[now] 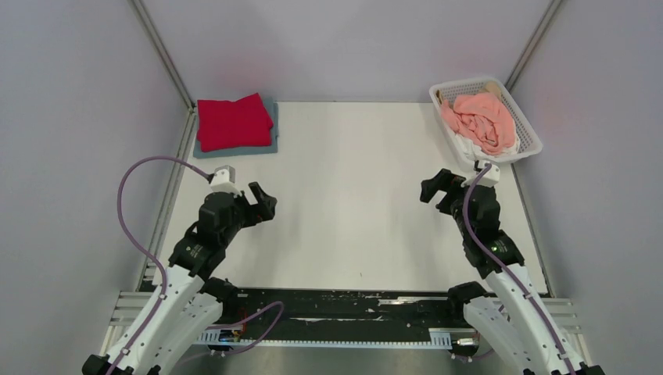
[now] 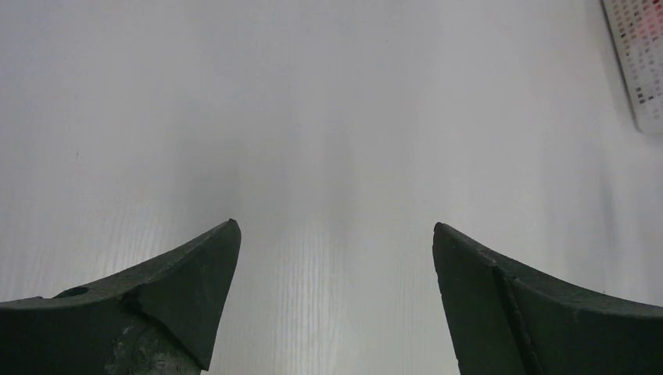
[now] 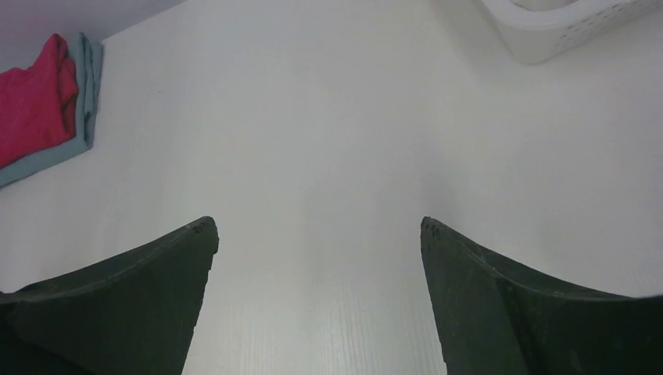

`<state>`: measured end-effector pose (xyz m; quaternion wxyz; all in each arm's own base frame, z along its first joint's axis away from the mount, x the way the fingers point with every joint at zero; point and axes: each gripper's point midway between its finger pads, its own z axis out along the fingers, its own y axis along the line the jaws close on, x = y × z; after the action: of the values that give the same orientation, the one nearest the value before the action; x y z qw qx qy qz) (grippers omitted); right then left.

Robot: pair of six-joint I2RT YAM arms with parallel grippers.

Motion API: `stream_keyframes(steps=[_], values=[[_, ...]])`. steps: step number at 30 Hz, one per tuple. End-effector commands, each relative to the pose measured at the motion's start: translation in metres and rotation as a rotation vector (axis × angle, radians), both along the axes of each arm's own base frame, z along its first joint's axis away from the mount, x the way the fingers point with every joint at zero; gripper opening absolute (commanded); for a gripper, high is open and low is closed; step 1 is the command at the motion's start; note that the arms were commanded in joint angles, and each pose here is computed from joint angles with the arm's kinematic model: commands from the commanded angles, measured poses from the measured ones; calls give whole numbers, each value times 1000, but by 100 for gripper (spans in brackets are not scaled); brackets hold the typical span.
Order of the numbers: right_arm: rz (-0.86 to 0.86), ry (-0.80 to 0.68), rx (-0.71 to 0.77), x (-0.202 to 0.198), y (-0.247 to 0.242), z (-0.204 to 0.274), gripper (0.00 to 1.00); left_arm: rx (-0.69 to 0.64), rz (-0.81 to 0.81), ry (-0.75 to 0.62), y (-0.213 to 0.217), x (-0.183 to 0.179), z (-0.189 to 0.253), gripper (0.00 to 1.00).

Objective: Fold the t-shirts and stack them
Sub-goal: Grab crumpled tshirt from bin with the right arm

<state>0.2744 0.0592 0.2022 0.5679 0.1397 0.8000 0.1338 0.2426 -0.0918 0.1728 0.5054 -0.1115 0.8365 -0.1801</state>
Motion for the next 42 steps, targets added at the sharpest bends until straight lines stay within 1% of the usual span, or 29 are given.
stream_keyframes(steps=[1, 4, 5, 6, 7, 8, 9, 10, 12, 13, 14, 15, 18, 20, 21, 22, 25, 28, 32, 38, 40, 41, 42], values=[[-86, -92, 10, 14, -12, 40, 100, -10, 6, -53, 0, 5, 19, 100], [-92, -191, 4, 36, -9, 75, 100, -29, -15, -79, -7, 11, 26, 100], [-98, -194, -19, 47, -9, 83, 100, -41, -19, -108, -10, 16, 32, 100], [-117, -189, -49, 59, -12, 92, 100, -41, -31, -108, -14, 21, 32, 100], [-152, -160, -78, 74, -17, 93, 100, -48, -34, -136, -16, 26, 39, 100], [-189, -142, -102, 90, -24, 97, 100, -43, -29, -129, -18, 33, 39, 100], [-215, -124, -115, 106, -33, 100, 100, -45, -25, -149, -19, 39, 45, 100], [-233, -118, -109, 123, -41, 108, 100, -32, -8, -141, -19, 48, 45, 100], [-246, -45, -99, 157, -56, 95, 100, -19, 21, -148, -19, 65, 50, 100], [-254, -25, -99, 169, -62, 93, 100, -12, 21, -165, -21, 73, 54, 100], [-261, -19, -102, 180, -69, 94, 100, -3, 24, -154, -24, 83, 54, 100], [-270, -9, -114, 192, -77, 92, 100, 3, 20, -165, -25, 90, 57, 100], [-282, 41, -162, 230, -107, 74, 100, 13, 35, -133, -28, 120, 53, 100], [-239, 80, -215, 258, -117, 56, 100, 19, 36, -112, -29, 136, 49, 100], [-229, 102, -236, 269, -123, 46, 100, 33, 34, -87, -30, 143, 38, 100], [-194, 126, -262, 281, -124, 35, 100, 35, 30, -92, -32, 149, 42, 100], [-68, 139, -343, 308, -117, 21, 99, 59, 17, -46, -36, 160, 26, 100], [-52, 153, -408, 321, -124, 12, 96, 64, 10, -26, -38, 164, 17, 100], [-54, 212, -420, 323, -128, -9, 89, 64, 15, -4, -38, 164, 8, 100], [-20, 257, -392, 317, -122, -29, 73, 60, 12, 10, -39, 164, 3, 100], [2, 258, -372, 313, -116, -30, 62, 55, 12, 15, -40, 164, 2, 100], [14, 256, -366, 312, -114, -29, 60, 55, 12, 17, -40, 164, 1, 100], [16, 259, -362, 310, -113, -29, 60, 55, 13, 20, -40, 164, 0, 100]])
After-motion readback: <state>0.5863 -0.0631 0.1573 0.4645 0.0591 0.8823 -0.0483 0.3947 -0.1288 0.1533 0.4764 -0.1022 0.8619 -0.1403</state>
